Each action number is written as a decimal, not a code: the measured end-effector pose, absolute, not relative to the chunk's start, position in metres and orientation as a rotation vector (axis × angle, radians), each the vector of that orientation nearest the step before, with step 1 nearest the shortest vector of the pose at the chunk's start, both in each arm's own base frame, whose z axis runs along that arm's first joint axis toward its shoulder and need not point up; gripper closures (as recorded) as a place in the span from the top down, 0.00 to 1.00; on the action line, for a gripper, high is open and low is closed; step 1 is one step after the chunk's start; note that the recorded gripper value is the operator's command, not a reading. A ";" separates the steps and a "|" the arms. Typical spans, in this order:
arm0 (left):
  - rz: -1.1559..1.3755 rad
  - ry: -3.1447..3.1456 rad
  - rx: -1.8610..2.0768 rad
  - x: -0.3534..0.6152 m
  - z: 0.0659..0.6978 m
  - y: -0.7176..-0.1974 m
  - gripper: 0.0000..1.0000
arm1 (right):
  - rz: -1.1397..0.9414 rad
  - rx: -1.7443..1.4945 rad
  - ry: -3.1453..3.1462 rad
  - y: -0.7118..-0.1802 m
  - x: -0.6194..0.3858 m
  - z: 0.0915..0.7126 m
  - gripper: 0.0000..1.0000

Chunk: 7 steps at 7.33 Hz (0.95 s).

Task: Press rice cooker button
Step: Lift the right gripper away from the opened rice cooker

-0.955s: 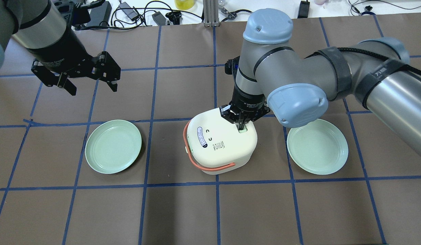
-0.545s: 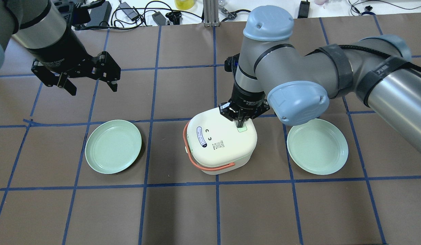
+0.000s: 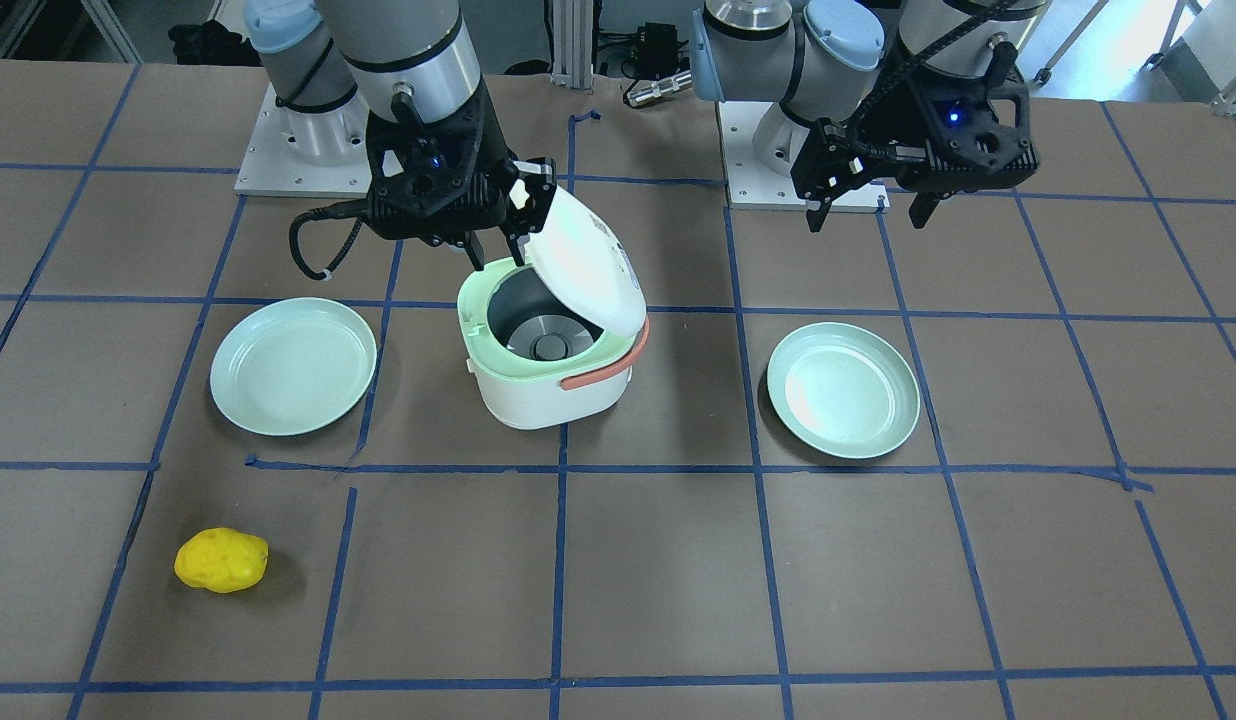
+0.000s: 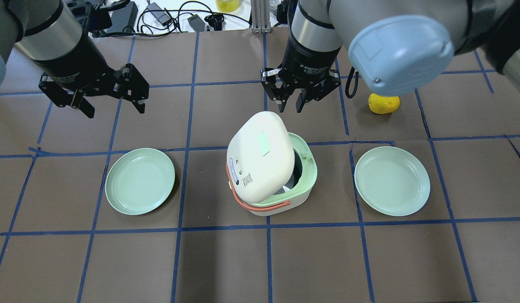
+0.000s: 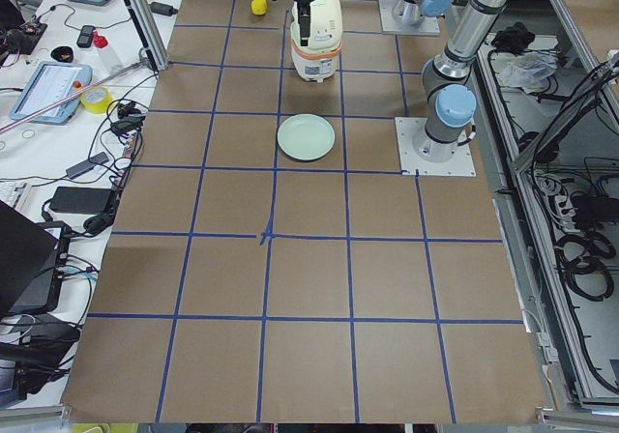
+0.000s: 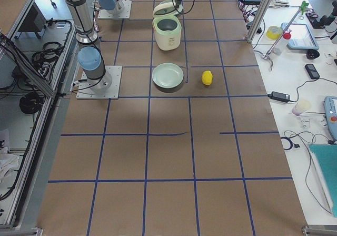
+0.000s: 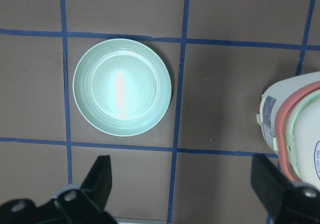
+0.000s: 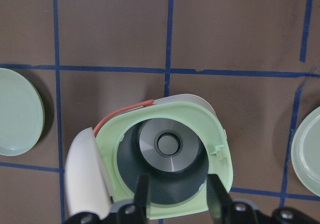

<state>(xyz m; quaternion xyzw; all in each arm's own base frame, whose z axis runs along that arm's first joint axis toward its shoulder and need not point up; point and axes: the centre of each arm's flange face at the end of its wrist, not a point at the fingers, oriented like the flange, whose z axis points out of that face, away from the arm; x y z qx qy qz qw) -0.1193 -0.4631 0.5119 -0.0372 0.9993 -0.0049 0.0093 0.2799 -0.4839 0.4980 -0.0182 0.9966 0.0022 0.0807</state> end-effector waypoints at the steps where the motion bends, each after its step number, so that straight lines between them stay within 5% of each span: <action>1: -0.015 3.121 -0.116 -0.119 0.512 -0.463 1.00 | 0.016 -0.015 3.011 -0.491 0.261 0.509 1.00; 7: -0.016 3.121 -0.116 -0.119 0.512 -0.463 1.00 | 0.023 0.086 3.082 -0.541 0.103 0.504 1.00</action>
